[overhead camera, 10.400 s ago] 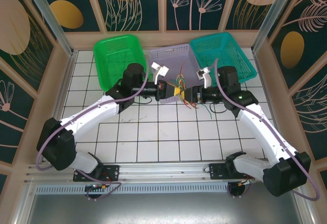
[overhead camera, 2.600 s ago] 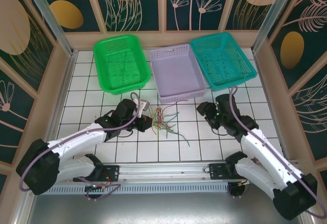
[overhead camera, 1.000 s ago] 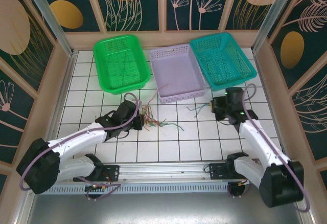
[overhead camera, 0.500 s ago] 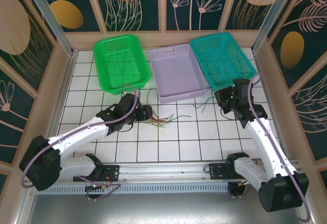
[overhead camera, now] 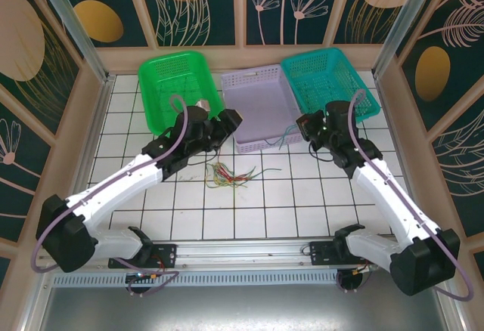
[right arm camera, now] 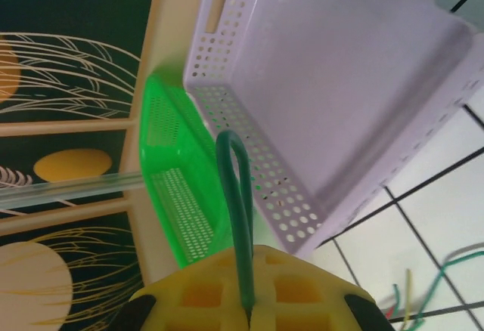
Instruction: Untangle the cables
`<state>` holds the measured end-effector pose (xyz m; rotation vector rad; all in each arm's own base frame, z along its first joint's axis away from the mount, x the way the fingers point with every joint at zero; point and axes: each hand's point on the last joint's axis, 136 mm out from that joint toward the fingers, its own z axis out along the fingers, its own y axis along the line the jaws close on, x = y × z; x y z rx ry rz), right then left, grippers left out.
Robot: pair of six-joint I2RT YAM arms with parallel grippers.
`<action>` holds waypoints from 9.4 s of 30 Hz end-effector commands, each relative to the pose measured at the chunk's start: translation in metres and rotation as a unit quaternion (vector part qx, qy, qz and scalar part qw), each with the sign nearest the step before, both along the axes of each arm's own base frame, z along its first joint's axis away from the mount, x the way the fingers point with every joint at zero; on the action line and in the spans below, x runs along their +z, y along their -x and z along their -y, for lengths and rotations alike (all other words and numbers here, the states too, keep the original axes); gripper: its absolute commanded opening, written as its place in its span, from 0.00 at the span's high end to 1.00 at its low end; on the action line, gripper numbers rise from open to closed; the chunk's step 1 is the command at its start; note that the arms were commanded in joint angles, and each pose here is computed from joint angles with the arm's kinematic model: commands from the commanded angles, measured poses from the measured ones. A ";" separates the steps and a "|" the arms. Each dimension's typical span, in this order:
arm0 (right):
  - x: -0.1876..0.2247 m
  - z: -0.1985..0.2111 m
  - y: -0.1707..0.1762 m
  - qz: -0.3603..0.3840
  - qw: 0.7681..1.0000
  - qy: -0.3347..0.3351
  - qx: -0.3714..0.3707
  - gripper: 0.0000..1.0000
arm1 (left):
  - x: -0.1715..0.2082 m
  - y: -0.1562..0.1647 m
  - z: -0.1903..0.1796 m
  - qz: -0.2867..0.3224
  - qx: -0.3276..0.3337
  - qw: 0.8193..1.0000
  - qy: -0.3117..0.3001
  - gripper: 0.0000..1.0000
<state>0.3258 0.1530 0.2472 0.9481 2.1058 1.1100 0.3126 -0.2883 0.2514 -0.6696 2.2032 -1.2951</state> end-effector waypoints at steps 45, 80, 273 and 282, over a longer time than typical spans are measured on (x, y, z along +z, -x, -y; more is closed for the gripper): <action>0.047 0.030 0.019 0.044 0.982 0.126 0.130 0.34 | 0.021 0.007 0.070 0.256 -0.234 0.926 -0.151 1.00; -0.026 -0.063 -0.013 0.013 0.941 0.110 0.319 1.00 | 0.047 0.030 0.063 0.425 -0.323 0.834 -0.141 1.00; -0.133 -0.251 0.013 -0.101 0.926 0.052 0.359 0.63 | -0.068 0.111 -0.045 0.305 -0.326 0.879 -0.166 1.00; -0.049 -0.232 -0.023 0.013 0.949 0.112 0.295 1.00 | -0.081 0.108 -0.059 0.276 -0.302 0.890 -0.199 1.00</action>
